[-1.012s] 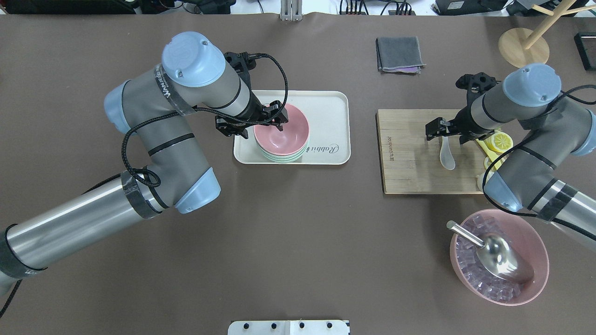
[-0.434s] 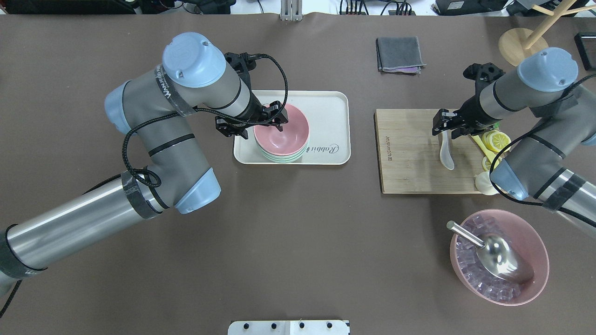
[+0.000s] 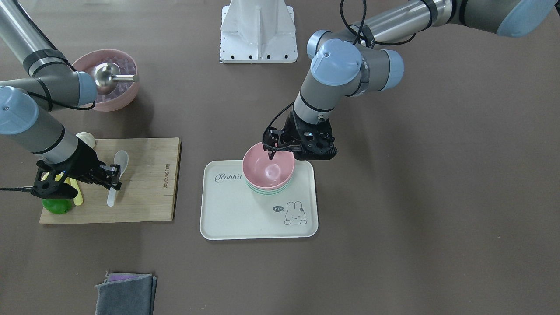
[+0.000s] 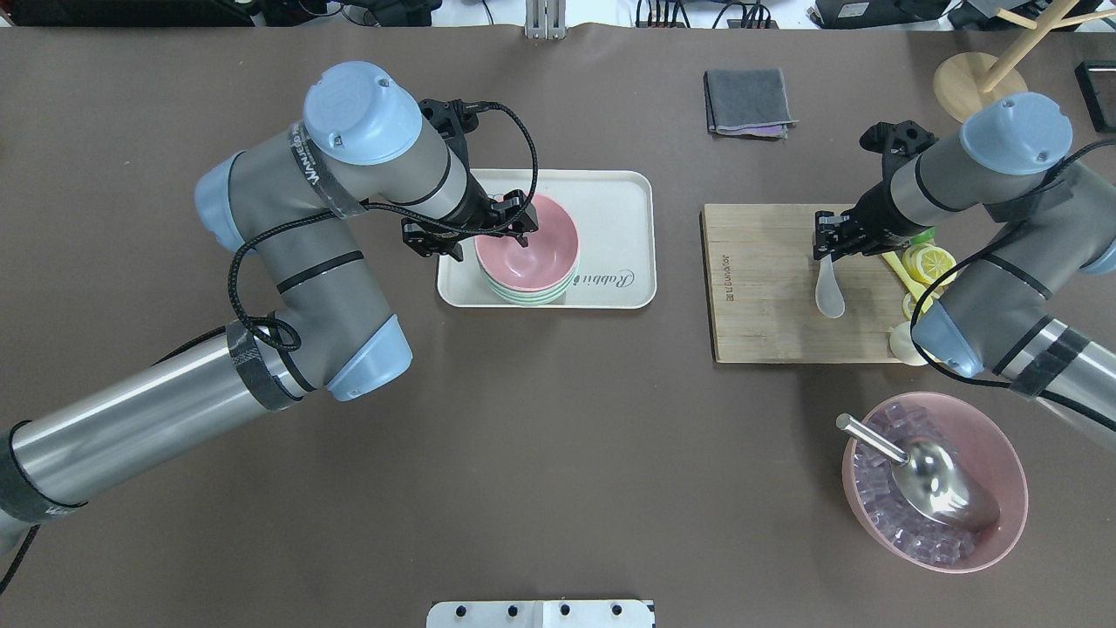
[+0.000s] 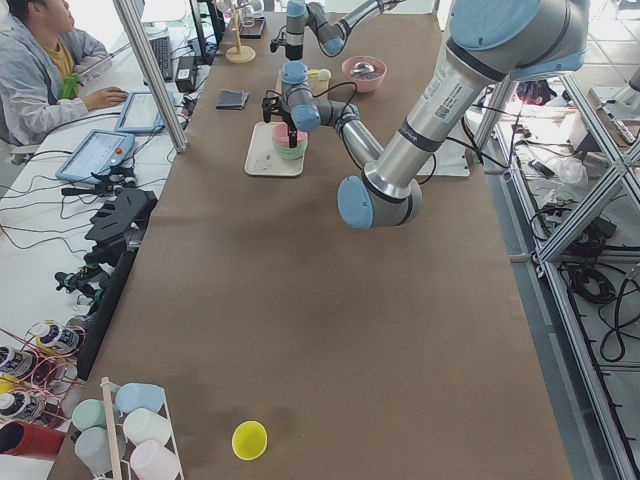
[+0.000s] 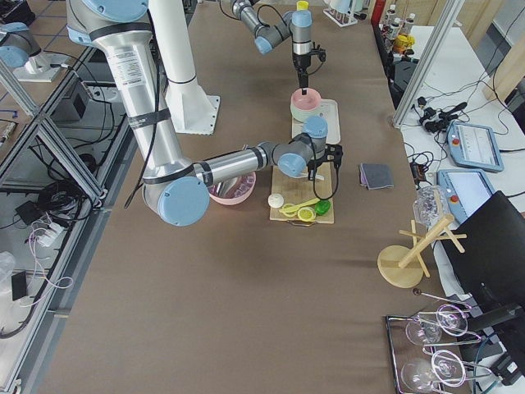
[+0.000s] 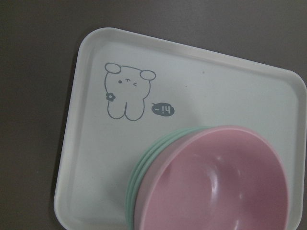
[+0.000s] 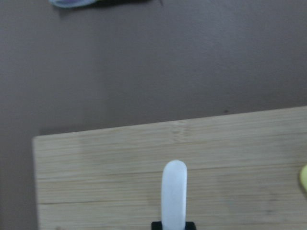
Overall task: Stack pink bowl on green and place spoon
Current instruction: 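Carry the white spoon into the pink bowl while the left gripper withdraws, then release the spoon in the pink bowl and retract both arms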
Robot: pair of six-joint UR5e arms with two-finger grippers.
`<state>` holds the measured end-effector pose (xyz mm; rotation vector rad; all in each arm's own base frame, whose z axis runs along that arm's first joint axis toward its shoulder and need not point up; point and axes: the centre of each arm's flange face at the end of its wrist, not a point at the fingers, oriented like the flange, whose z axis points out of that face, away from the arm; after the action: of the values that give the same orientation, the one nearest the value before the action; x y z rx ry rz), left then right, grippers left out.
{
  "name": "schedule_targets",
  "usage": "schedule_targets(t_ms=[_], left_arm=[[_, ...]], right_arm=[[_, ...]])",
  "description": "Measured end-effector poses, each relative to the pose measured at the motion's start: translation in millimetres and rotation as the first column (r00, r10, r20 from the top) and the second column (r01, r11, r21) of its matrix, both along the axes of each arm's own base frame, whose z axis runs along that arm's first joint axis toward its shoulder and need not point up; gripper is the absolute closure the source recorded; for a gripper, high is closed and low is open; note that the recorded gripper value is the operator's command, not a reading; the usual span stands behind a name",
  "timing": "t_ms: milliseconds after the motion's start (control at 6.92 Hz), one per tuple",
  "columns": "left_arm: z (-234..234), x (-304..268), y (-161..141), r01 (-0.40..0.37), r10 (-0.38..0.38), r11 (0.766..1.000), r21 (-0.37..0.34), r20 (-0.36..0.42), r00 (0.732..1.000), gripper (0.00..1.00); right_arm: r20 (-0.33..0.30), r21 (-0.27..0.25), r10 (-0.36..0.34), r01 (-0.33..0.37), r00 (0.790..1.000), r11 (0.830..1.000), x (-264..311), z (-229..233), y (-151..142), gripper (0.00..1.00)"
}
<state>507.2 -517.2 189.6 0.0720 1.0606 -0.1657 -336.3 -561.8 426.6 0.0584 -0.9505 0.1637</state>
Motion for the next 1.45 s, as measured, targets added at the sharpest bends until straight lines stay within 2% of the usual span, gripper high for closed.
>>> schedule_targets(t_ms=[145,289,434,578,723,867,1157,1301,1446], left_arm=[[15,-21,15,-0.011,0.011,1.000,0.021,-0.005,1.000,0.16],[41,-52,35,-0.037,0.036,0.997,0.070,0.003,0.999,0.16],[63,-77,47,-0.062,0.060,0.991,0.121,0.024,0.998,0.16],[77,-91,49,-0.071,0.066,0.987,0.141,0.041,0.997,0.16],[83,-97,49,-0.072,0.066,0.986,0.147,0.049,0.997,0.15],[85,-100,49,-0.072,0.065,0.986,0.149,0.051,0.997,0.15],[86,-102,49,-0.069,0.062,0.986,0.150,0.051,0.997,0.15],[87,-105,46,-0.066,0.058,0.986,0.152,0.055,0.997,0.15],[97,-116,40,-0.072,0.060,0.982,0.172,0.076,0.995,0.15]], right_arm=[[0.009,-0.035,0.031,-0.031,0.999,0.999,-13,-65,-8,1.00],[0.023,-0.072,0.076,-0.074,0.997,0.995,-40,-136,-6,1.00],[0.040,-0.094,0.127,-0.122,0.991,0.988,-78,-197,1,1.00],[0.059,-0.121,0.168,-0.160,0.984,0.980,-117,-248,4,1.00],[0.068,-0.146,0.196,-0.185,0.978,0.972,-153,-285,6,0.86],[0.063,-0.157,0.220,-0.208,0.974,0.965,-176,-302,7,0.01],[0.051,-0.153,0.234,-0.224,0.971,0.962,-188,-300,13,0.00],[0.054,-0.138,0.234,-0.225,0.971,0.965,-173,-286,19,0.00],[0.045,-0.102,0.212,-0.206,0.976,0.973,-131,-250,18,0.00]])
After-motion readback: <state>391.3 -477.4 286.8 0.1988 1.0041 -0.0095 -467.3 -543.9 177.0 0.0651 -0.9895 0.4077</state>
